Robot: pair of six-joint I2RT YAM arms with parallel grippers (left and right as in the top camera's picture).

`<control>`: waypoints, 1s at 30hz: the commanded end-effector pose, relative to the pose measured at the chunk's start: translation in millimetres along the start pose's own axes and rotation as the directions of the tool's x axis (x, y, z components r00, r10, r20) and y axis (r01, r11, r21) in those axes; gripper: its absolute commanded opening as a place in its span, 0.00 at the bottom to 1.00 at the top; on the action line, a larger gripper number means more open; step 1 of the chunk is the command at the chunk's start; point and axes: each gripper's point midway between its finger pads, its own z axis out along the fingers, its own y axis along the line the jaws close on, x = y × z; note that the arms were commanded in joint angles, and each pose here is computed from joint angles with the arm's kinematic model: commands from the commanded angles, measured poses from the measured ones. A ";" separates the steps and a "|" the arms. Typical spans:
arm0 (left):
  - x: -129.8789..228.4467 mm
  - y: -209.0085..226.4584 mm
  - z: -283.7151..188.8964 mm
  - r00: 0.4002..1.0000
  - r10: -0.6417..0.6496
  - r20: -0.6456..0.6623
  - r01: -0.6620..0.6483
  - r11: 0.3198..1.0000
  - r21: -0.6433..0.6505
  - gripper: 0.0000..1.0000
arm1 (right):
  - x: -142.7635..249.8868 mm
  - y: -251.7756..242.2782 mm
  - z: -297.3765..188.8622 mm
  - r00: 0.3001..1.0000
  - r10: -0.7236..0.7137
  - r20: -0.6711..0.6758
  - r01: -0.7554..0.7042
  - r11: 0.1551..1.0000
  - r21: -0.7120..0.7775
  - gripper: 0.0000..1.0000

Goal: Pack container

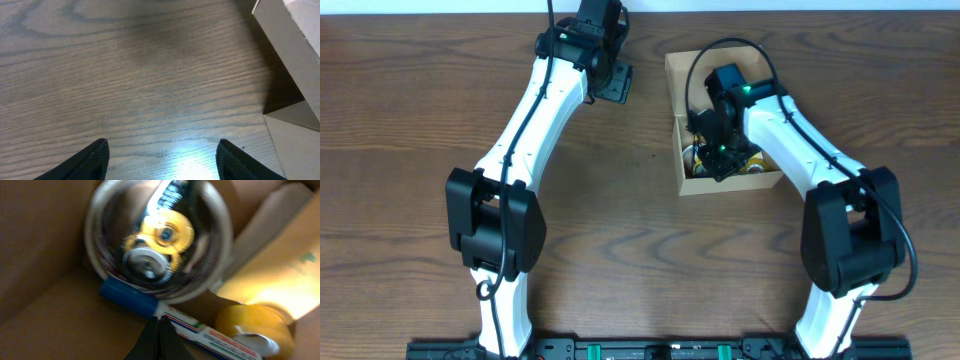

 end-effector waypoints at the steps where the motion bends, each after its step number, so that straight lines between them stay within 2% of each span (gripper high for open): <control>1: -3.6 2.7 -16.7 1.000 0.007 0.030 -0.007 1.000 -0.002 0.69 | -1.9 14.5 2.6 1.000 0.002 0.000 -0.002 1.000 -0.031 0.01; 9: -3.6 2.7 -16.7 1.000 0.007 0.029 -0.007 1.000 -0.002 0.70 | -3.3 16.3 2.7 1.000 0.003 0.004 -0.002 1.000 -0.030 0.02; 18: -3.7 3.8 -16.7 1.000 0.007 0.030 -0.006 1.000 -0.008 0.70 | -13.1 40.6 4.0 0.998 -0.054 0.030 0.055 0.997 -0.058 0.01; 23: -7.1 37.0 -19.3 0.999 -0.007 0.045 0.014 0.986 -0.164 0.70 | -15.0 47.8 4.5 0.997 -0.074 0.033 0.076 0.996 -0.057 0.01; 30: -3.9 72.8 -21.3 0.997 -0.068 0.044 0.076 0.977 -0.198 0.70 | -20.3 58.6 5.2 0.993 -0.105 0.049 0.108 0.993 -0.054 0.01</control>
